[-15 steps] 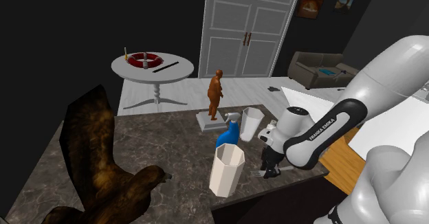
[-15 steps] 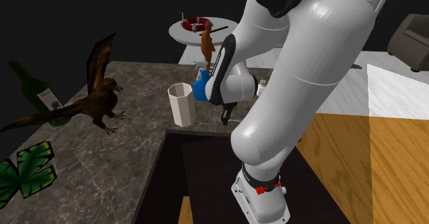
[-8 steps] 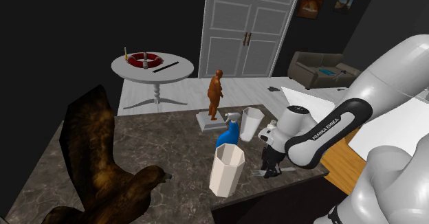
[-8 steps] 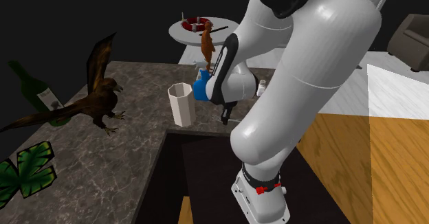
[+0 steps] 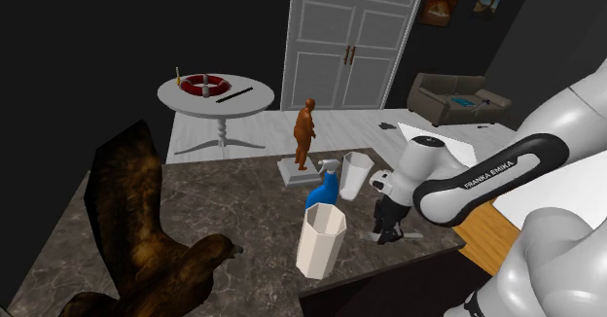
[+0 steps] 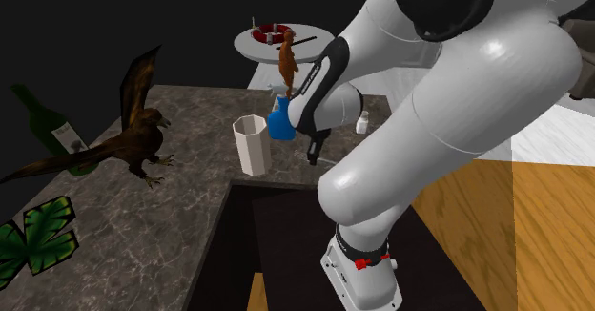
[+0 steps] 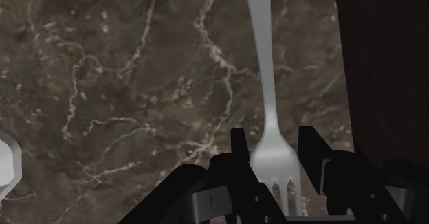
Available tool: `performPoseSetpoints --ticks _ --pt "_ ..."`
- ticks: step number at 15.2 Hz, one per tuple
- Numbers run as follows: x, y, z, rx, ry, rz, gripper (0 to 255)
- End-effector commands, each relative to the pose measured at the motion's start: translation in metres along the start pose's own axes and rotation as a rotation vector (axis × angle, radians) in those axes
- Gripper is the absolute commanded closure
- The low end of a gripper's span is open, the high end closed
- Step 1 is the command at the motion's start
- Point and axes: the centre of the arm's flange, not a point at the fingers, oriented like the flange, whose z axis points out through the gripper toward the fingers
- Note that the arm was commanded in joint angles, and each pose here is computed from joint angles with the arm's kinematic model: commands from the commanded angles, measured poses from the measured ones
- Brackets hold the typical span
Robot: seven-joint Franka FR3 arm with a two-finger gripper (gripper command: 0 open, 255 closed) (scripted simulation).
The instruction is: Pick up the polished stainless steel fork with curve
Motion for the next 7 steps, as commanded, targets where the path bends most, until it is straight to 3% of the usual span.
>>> performPoseSetpoints --ticks 1,7 --pt "0.001 -0.001 -0.011 0.0 -0.001 0.0 255" --pt "0.002 -0.001 -0.033 0.0 -0.001 0.0 255"
